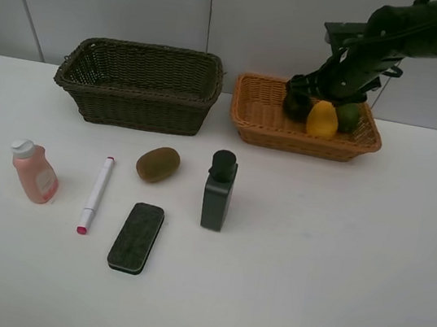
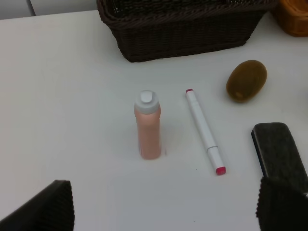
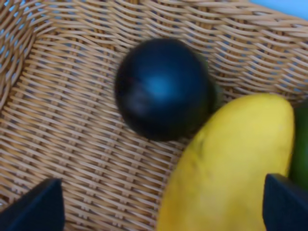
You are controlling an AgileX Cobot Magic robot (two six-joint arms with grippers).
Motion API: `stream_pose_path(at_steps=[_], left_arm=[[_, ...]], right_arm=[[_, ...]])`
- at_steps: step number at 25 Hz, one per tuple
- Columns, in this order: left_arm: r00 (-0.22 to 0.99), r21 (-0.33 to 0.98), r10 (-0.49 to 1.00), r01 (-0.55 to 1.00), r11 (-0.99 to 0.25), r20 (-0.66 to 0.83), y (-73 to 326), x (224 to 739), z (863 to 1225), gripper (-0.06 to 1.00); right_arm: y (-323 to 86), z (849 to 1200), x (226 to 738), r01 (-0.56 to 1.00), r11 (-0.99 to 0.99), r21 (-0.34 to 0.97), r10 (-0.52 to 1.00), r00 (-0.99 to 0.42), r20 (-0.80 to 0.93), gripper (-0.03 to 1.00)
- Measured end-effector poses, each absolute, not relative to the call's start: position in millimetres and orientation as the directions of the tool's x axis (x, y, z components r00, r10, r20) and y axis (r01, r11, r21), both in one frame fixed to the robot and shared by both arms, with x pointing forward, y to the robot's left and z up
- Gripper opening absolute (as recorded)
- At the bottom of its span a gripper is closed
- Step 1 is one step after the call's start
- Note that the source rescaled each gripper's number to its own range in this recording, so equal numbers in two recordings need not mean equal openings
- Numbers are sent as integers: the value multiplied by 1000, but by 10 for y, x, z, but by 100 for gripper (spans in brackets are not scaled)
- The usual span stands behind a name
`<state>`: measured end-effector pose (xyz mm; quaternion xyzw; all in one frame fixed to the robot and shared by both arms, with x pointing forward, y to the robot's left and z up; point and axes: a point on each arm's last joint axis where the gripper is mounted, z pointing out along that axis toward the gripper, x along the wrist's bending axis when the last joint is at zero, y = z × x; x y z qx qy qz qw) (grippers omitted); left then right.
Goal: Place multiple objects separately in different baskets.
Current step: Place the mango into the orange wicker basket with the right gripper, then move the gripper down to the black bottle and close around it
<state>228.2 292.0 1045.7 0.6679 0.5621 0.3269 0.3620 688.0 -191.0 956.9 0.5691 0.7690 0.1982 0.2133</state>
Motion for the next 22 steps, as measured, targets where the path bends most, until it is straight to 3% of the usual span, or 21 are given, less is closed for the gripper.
stream_pose_path(at_steps=[8, 15, 22], left_arm=[[154, 851, 988, 514, -106, 30, 2920, 2282, 10457, 100], [154, 851, 988, 514, -106, 30, 2920, 2282, 10457, 100], [154, 851, 988, 514, -106, 30, 2920, 2282, 10457, 100]], right_arm=[[-1915, 9612, 6848, 804, 262, 533, 963, -254, -91, 100], [-1876, 9943, 6713, 813, 213, 543, 972, -231, -35, 100], [-1544, 10233, 6425, 836, 178, 519, 981, -194, -23, 100]])
